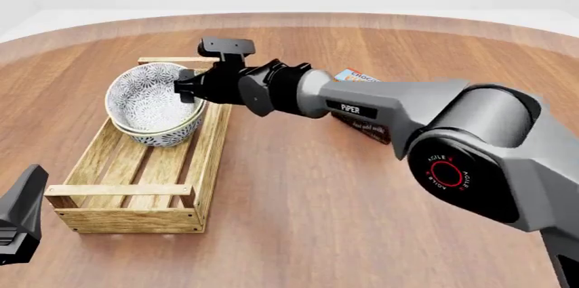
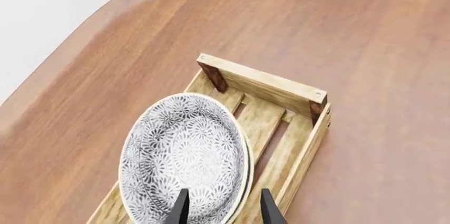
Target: Stack the left bowl on the right bowl and place them in the tray.
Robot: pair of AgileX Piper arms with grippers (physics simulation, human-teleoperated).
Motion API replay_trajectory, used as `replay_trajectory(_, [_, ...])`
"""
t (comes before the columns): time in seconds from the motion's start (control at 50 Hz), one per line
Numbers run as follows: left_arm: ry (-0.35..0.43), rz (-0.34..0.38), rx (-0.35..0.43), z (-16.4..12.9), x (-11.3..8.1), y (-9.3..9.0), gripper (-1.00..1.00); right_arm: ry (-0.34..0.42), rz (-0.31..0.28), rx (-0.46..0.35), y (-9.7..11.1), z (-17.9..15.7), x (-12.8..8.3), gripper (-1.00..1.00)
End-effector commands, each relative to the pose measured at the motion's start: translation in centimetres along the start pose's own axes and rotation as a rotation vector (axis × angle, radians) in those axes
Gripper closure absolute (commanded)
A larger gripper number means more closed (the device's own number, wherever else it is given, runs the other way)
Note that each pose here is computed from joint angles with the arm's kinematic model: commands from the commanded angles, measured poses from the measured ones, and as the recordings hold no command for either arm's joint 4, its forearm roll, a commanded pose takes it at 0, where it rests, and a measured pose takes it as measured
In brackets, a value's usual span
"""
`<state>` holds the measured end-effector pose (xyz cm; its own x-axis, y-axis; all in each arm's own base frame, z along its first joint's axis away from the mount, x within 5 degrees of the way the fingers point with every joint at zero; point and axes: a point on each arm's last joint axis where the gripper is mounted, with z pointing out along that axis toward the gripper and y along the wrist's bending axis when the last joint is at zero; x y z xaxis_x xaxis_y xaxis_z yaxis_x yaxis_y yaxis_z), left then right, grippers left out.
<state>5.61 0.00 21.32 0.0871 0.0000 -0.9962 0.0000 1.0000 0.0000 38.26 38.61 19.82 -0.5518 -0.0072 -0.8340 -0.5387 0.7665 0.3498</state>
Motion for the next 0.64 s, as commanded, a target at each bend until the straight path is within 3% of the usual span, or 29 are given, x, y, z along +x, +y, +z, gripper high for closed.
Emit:
replay_trajectory(0.02, [0.0,0.0,0.0,0.0,0.0,0.0,-1.0,-0.056,-0.024,-0.014,0.6,-4.0,-2.7,-1.0])
replay_trajectory(0.22, [0.0,0.0,0.0,0.0,0.0,0.0,-1.0,-0.117,-0.081,-0.02,1.0,-8.7,-5.3,-1.0])
replay_trajectory(0.46, [0.0,0.0,0.0,0.0,0.0,0.0,-1.0,-0.162,-0.108,-0.042,1.7,-12.4,-5.8,-1.0])
replay_trajectory(0.64, [0.0,0.0,0.0,0.0,0.0,0.0,-1.0,-0.221,-0.231,-0.005,0.4,-15.8,-7.2,-1.0])
